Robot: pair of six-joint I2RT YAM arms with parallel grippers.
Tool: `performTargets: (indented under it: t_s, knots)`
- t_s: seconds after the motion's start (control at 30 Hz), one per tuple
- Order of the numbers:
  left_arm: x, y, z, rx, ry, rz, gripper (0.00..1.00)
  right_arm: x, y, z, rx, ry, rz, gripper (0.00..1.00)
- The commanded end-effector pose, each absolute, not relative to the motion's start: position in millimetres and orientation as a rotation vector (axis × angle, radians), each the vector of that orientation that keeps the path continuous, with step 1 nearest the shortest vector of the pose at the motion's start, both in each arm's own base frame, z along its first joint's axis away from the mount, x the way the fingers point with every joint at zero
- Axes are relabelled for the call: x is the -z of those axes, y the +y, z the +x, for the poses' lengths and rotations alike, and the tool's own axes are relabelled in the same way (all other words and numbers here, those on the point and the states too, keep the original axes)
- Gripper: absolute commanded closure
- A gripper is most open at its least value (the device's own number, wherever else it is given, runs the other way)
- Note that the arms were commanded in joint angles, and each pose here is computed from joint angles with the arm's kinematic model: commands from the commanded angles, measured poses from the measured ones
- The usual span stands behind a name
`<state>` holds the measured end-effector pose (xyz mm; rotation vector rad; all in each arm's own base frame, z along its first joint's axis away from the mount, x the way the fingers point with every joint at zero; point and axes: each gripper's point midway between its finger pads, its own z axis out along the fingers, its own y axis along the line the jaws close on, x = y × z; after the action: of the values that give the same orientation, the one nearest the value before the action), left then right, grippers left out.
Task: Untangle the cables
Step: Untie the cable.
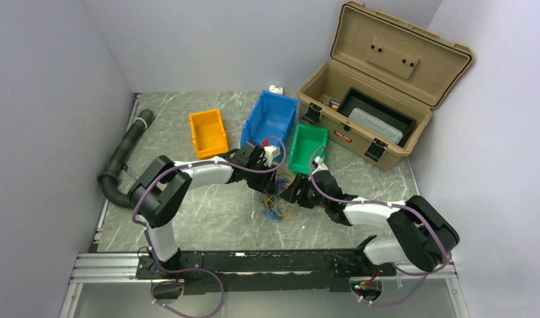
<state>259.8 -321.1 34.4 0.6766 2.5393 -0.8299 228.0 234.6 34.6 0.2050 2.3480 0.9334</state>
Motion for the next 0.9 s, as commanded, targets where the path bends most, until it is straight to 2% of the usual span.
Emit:
performTargets:
  t_s: [0.0, 0.1, 0.17, 0.2, 0.27, 0.3, 0.37, 0.6, 0.87]
  knots:
    - [-48.4, -338.6, 269.0, 0.907, 2.473, 0.683, 0.54, -51.1, 253.7, 243.9, -0.949, 2.279, 0.148, 0.39]
    - [-47.2, -338.3, 268.9, 0.907, 2.474, 0.681, 0.58, -44.6, 261.0, 243.3, -0.945, 2.3, 0.142, 0.42]
    - [-46.7, -337.9, 268.4, 0.906, 2.473, 0.682, 0.66, -41.5, 265.6, 242.9, -0.946, 2.313, 0.136, 0.52]
    - [-47.3, -338.2, 268.4, 0.909, 2.47, 0.683, 0.74, -40.1, 267.2, 242.9, -0.941, 2.32, 0.132, 0.59]
    - [-46.1, -336.8, 268.0, 0.902, 2.474, 0.679, 0.97, -38.2, 266.6, 244.5, -0.918, 2.332, 0.137, 0.8]
    - [-45.9, -335.2, 268.5, 0.89, 2.477, 0.674, 1.0, -37.4, 263.6, 245.8, -0.891, 2.341, 0.154, 0.88]
    - [-46.1, -329.9, 270.2, 0.857, 2.479, 0.656, 1.0, -36.0, 254.3, 247.9, -0.818, 2.361, 0.194, 1.0]
    - [-46.1, -291.5, 278.0, 0.741, 2.485, 0.541, 1.0, -29.9, 187.5, 248.9, -0.413, 2.401, 0.384, 1.0]
    - [-40.6, -240.0, 284.2, 0.642, 2.505, 0.382, 1.0, -25.6, 110.8, 234.9, -0.151, 2.403, 0.549, 1.0]
